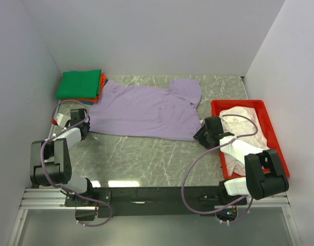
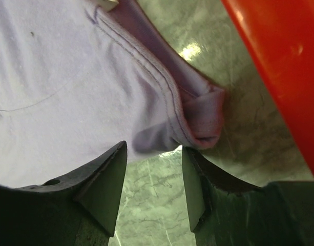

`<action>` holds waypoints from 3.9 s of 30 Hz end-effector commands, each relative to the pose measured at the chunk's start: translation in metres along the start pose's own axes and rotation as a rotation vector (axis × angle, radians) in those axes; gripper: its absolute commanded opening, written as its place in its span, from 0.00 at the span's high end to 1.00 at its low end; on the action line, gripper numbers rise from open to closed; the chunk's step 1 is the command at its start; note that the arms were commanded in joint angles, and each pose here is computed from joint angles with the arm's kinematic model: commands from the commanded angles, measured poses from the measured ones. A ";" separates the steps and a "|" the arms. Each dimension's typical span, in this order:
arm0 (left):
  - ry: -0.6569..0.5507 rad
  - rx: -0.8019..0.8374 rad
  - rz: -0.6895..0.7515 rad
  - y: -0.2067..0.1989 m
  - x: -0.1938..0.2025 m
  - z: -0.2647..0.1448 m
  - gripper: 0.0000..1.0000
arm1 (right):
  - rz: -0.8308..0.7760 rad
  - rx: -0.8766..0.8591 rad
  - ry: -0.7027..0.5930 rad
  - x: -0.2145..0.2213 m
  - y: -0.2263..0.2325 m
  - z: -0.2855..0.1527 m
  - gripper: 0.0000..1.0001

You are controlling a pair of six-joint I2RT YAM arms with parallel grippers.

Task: Fold and stack the t-shirts
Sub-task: Fold the tshirt

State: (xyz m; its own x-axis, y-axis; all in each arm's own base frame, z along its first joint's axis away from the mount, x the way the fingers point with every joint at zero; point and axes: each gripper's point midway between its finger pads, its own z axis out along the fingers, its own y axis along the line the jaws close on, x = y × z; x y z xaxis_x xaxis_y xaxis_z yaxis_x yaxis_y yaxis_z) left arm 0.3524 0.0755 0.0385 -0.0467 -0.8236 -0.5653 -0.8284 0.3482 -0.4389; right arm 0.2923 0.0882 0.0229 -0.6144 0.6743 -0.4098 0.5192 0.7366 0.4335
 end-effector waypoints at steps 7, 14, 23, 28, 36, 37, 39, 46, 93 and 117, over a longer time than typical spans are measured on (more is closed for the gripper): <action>-0.020 0.035 -0.009 -0.013 -0.011 -0.006 0.99 | 0.044 0.118 0.024 0.008 -0.026 0.000 0.46; -0.016 0.037 -0.011 -0.013 -0.010 -0.006 0.99 | 0.000 0.138 0.016 0.000 -0.023 0.004 0.92; -0.043 0.017 -0.023 0.000 -0.016 -0.018 0.99 | -0.032 0.069 -0.077 -0.027 -0.006 -0.043 1.00; -0.079 -0.005 -0.053 0.016 -0.024 -0.037 0.99 | -0.028 -0.002 -0.100 -0.026 -0.004 -0.071 1.00; -0.158 -0.019 -0.127 0.048 -0.041 -0.078 0.99 | 0.003 -0.084 -0.113 -0.009 -0.019 -0.105 1.00; -0.167 -0.016 -0.138 0.050 -0.042 -0.082 0.99 | 0.005 -0.101 -0.111 -0.007 -0.018 -0.108 1.00; -0.184 -0.003 -0.160 0.056 -0.046 -0.093 0.99 | 0.011 -0.122 -0.112 -0.002 -0.021 -0.116 1.00; -0.200 0.016 -0.210 0.070 -0.049 -0.112 0.96 | 0.013 -0.188 -0.086 0.013 -0.025 -0.134 1.00; -0.150 -0.012 0.575 -0.226 0.035 0.051 0.50 | -0.329 -0.332 -0.192 -0.168 0.204 -0.026 0.47; -0.119 -0.074 0.511 -0.203 0.045 0.074 0.85 | -0.301 -0.219 -0.047 -0.166 0.169 0.051 0.50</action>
State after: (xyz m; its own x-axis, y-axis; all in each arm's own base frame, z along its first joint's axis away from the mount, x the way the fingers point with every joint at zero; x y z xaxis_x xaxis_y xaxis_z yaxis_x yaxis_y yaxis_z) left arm 0.5568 -0.0049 0.0289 -0.4443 -0.4752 -0.7595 -0.7400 0.6725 0.0121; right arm 0.4946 0.1105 0.1117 -0.7144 0.4433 -0.5414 0.1893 0.8673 0.4603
